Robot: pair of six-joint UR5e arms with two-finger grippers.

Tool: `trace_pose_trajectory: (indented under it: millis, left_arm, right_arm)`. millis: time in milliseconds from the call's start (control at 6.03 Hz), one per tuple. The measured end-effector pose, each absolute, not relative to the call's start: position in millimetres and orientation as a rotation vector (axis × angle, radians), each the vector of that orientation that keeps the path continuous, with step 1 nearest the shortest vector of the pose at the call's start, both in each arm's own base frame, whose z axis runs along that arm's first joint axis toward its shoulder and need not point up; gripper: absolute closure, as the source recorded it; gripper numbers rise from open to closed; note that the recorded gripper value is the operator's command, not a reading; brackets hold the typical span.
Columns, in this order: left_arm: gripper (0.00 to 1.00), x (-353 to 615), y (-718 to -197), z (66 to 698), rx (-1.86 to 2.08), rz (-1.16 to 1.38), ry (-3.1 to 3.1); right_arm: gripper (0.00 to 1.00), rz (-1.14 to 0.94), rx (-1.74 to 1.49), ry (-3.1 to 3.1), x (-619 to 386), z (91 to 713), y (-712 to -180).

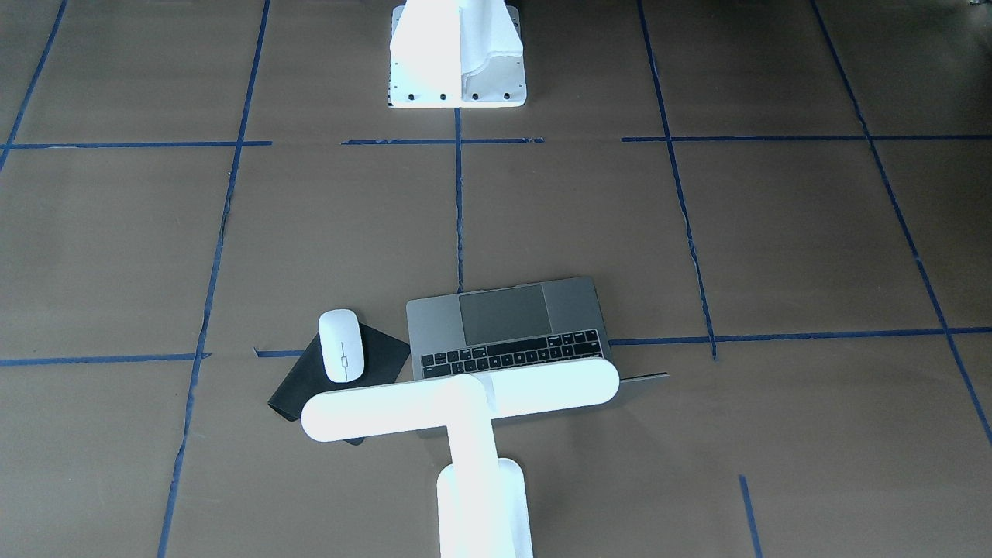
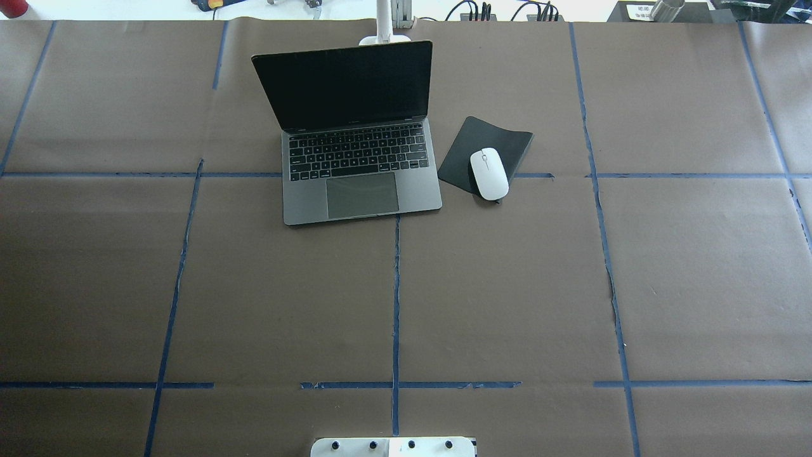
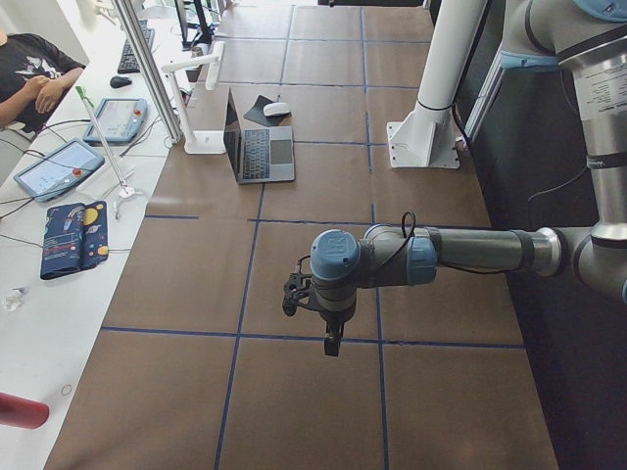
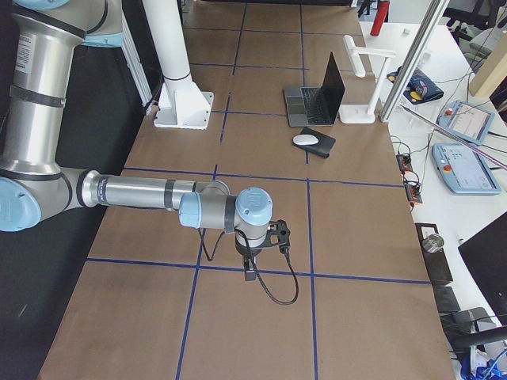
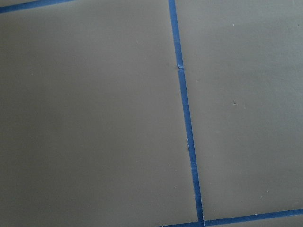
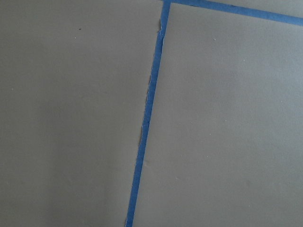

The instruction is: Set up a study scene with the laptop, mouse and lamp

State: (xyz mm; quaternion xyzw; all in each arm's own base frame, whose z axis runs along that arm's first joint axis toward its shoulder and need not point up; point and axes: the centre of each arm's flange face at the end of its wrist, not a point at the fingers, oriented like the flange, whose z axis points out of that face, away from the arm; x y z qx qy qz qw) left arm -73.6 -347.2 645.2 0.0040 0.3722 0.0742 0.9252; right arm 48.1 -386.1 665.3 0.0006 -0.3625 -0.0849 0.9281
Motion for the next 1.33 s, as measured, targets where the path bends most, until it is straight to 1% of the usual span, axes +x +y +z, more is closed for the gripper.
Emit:
trace_pose_trajectory:
  millis: [1327]
  left_arm:
    - [0.00,-72.8,-342.6,647.0,-0.002,0.148,0.768]
  right_arm:
    - [0.00,-0.174,0.002,-0.743,48.1,664.9,-385.7]
